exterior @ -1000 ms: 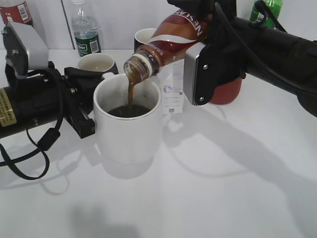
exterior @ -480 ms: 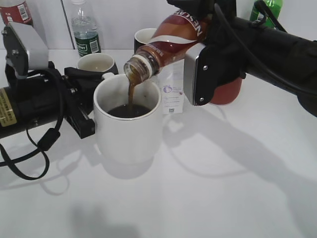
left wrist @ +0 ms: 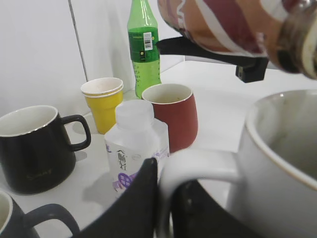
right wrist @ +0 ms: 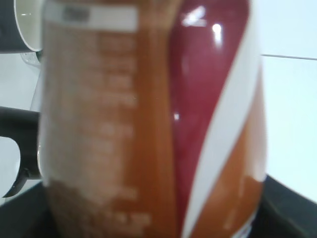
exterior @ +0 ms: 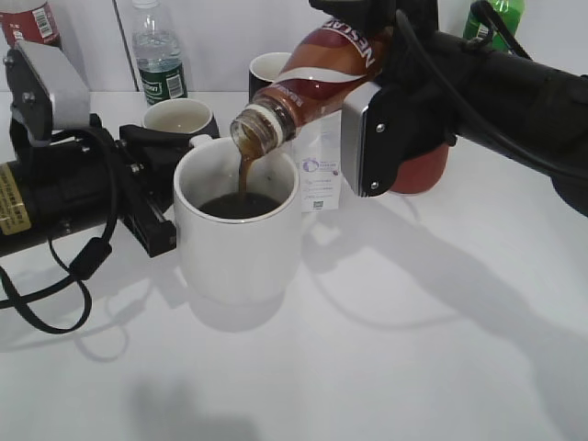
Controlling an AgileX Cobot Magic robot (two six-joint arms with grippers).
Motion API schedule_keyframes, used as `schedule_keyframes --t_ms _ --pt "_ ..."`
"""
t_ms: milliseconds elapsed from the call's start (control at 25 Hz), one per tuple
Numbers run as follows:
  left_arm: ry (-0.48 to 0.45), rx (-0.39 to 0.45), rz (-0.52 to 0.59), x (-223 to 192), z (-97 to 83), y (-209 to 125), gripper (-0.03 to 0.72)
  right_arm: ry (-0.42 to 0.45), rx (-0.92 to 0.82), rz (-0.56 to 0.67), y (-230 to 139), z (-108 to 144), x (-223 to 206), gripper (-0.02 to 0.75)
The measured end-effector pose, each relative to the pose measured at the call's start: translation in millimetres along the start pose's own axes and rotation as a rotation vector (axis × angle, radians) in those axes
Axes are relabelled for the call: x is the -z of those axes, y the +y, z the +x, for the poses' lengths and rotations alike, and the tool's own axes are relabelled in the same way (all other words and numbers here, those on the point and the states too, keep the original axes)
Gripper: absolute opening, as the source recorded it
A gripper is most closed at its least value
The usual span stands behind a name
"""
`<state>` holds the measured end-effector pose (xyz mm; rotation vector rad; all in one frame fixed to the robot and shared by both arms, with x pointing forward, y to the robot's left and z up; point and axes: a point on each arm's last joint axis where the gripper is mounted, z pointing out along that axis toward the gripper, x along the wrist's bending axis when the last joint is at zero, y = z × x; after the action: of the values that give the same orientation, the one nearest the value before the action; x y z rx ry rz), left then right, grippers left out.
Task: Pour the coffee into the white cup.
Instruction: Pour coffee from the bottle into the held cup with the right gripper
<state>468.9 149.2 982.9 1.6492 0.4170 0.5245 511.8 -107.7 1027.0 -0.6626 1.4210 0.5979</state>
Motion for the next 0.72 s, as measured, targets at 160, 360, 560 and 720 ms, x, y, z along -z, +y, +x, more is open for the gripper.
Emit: schedule_keyframes --t_ms 160,360,560,720 --pt "0.000 0.000 0.000 0.0 0.0 0.0 0.053 0.000 0.006 0.000 0.0 0.0 0.0 0.527" --pt "0.000 0.000 0.000 0.0 0.0 0.0 0.053 0.000 0.008 0.000 0.0 0.0 0.0 0.527" --pt "0.000 -0.001 0.000 0.0 0.0 0.0 0.053 0.000 0.012 0.000 0.0 0.0 0.0 0.527" --pt "0.000 -0.001 0.001 0.0 0.0 -0.1 0.054 -0.001 0.010 0.000 0.0 -0.1 0.0 0.527"
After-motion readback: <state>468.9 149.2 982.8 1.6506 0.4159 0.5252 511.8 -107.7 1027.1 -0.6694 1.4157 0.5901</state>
